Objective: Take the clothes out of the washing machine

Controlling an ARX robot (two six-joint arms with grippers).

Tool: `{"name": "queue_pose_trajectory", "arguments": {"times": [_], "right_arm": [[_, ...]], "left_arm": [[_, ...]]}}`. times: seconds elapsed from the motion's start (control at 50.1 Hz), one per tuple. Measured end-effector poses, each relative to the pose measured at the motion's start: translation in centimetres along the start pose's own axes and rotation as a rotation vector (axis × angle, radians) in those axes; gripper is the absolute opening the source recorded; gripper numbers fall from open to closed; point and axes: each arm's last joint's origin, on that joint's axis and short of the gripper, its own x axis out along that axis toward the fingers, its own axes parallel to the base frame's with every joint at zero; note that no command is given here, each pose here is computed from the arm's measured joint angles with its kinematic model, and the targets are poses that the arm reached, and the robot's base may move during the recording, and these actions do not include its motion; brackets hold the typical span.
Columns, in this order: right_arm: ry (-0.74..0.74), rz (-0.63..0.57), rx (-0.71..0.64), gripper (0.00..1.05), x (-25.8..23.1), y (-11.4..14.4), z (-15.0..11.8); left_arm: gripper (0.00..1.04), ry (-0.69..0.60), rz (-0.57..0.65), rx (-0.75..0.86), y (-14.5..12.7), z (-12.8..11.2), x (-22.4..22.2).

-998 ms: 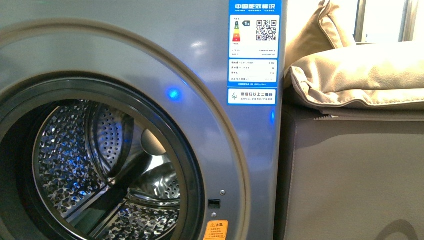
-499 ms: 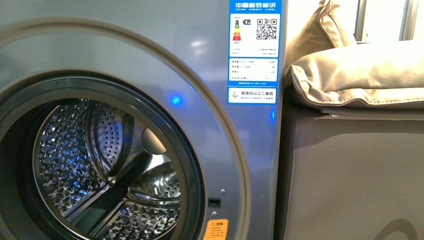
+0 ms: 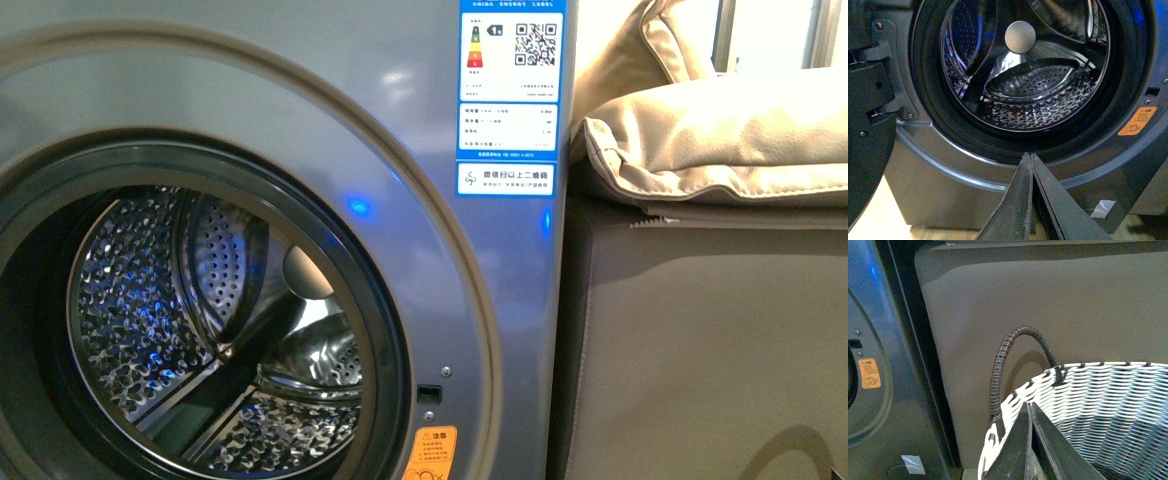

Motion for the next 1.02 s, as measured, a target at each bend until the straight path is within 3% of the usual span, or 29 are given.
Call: {"name": "queue_pose_trajectory", "arguments": {"times": [0.379,0.539,0.938,1.018], "right_arm": [[0.0,0.0,0.0,0.02,0.0,0.0,0.0],[0.0,0.0,-0.001,0.04,0.0,0.0,0.0],[0.0,0.0,-0.001,0.72,0.0,0.0,0.0],[0.0,0.0,-0.001,0.93,0.0,0.0,0.0]], "left_arm": [[0.04,0.0,0.0,0.0,0.0,0.0,0.0],[0.3,0.0,0.0,0.0,0.0,0.0,0.0],[1.0,0.0,0.0,0.001,0.0,0.0,0.0],[0.98,0.0,0.0,0.002,0.0,0.0,0.0]]}}
